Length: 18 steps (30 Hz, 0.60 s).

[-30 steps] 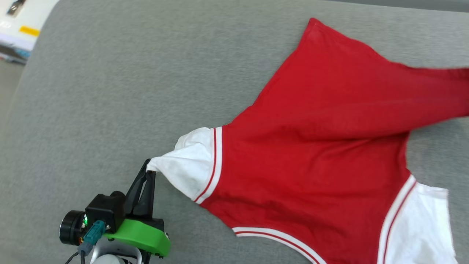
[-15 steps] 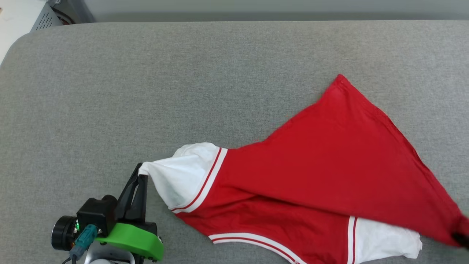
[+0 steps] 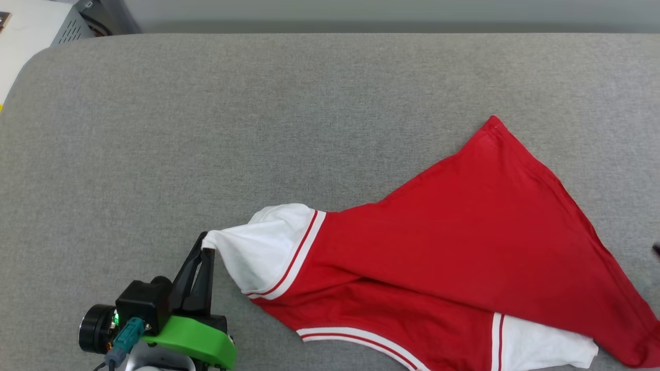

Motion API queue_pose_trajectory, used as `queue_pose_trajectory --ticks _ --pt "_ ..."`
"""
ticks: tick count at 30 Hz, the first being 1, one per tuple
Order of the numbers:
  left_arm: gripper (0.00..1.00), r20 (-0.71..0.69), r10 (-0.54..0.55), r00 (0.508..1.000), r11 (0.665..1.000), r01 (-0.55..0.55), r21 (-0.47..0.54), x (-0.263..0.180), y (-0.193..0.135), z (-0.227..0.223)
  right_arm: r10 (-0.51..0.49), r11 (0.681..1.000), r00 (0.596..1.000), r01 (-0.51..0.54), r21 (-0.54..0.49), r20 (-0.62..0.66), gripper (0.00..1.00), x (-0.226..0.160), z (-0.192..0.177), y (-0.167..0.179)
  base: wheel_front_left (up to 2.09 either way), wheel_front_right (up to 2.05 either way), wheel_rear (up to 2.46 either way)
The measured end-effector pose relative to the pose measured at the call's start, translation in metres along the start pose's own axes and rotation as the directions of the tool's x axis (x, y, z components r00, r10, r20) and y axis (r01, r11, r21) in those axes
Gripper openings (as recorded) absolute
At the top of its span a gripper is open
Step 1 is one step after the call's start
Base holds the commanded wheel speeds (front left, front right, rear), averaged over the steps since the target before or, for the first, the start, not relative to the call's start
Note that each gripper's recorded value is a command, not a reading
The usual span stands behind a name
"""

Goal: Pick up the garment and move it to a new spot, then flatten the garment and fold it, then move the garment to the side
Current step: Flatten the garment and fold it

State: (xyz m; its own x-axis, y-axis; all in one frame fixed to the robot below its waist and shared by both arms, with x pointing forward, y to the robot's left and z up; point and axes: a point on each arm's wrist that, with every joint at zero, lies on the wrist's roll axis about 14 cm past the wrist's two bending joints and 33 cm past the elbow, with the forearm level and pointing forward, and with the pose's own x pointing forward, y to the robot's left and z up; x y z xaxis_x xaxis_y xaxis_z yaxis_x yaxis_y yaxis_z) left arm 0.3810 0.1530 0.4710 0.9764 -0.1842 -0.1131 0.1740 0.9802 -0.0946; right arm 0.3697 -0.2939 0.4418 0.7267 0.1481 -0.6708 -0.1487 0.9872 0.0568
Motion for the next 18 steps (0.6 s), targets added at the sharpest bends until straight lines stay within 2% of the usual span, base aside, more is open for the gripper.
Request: queue_pose_trajectory --ticks 4,8,12,15,16,18 --pt "0.00 0.000 -0.001 1.000 1.000 0.001 0.000 0.003 0.000 0.000 0.018 0.994 0.994 -0.006 -0.110 0.109 1.00 -0.001 0.064 0.004 0.00 0.00 0.00" --pt "0.00 0.007 -0.001 1.000 1.000 0.001 0.000 0.010 0.000 0.001 0.062 0.980 0.989 -0.035 -0.198 0.134 1.00 0.010 0.109 0.019 0.00 0.00 0.00" --pt "0.00 0.005 -0.003 1.000 1.000 0.003 0.004 0.018 0.000 -0.002 0.116 0.953 0.992 -0.100 -0.285 0.041 1.00 0.041 0.131 0.046 0.00 0.00 0.00" --pt "0.00 0.005 -0.002 1.000 1.000 0.002 0.002 0.024 0.002 -0.003 0.126 0.941 0.991 -0.132 -0.311 -0.041 1.00 0.067 0.136 0.058 0.00 0.00 0.00" --pt "0.00 0.007 -0.001 1.000 1.000 0.001 -0.002 0.032 0.003 -0.005 0.134 0.927 0.983 -0.170 -0.335 -0.127 1.00 0.099 0.133 0.074 0.00 0.00 0.00" --pt "0.00 0.003 -0.004 1.000 1.000 0.004 -0.005 0.035 0.003 -0.008 0.138 0.921 0.975 -0.192 -0.340 -0.177 1.00 0.119 0.127 0.083 0.00 0.00 0.00"
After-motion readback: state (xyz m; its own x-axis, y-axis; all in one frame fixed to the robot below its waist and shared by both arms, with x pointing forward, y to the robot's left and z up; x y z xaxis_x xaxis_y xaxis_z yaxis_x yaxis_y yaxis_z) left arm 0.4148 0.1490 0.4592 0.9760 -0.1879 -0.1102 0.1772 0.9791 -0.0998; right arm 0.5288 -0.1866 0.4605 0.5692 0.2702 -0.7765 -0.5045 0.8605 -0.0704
